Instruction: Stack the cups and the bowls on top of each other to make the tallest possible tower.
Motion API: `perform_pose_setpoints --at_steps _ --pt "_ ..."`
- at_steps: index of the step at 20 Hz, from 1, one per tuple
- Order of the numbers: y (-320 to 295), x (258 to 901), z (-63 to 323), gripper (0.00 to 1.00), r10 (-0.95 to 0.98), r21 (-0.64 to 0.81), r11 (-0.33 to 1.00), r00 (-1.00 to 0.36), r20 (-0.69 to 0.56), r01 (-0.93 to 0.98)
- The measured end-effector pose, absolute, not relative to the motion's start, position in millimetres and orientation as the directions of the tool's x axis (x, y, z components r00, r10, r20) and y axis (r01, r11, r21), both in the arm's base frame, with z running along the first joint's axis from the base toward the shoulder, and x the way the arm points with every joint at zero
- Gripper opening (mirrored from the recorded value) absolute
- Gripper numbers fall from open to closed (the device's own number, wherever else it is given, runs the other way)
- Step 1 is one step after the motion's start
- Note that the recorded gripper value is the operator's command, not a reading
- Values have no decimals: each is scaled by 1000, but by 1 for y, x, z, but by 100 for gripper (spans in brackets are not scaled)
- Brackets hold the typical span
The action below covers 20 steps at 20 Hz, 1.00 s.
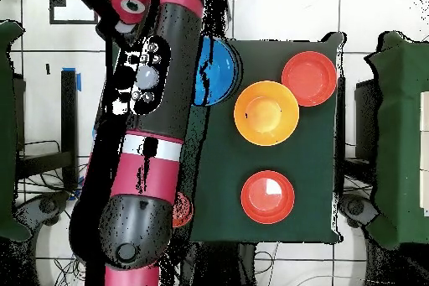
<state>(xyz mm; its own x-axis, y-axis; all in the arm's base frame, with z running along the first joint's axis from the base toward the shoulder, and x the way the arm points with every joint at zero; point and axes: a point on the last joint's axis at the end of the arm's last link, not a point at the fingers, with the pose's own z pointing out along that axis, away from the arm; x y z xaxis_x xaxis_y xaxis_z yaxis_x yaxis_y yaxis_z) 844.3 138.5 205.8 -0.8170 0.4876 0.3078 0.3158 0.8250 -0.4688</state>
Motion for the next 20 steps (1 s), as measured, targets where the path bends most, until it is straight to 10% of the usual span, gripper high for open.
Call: perform_pose_setpoints --at_steps 20 --pt "99 863 191 0 550 -475 801 -762 343 365"
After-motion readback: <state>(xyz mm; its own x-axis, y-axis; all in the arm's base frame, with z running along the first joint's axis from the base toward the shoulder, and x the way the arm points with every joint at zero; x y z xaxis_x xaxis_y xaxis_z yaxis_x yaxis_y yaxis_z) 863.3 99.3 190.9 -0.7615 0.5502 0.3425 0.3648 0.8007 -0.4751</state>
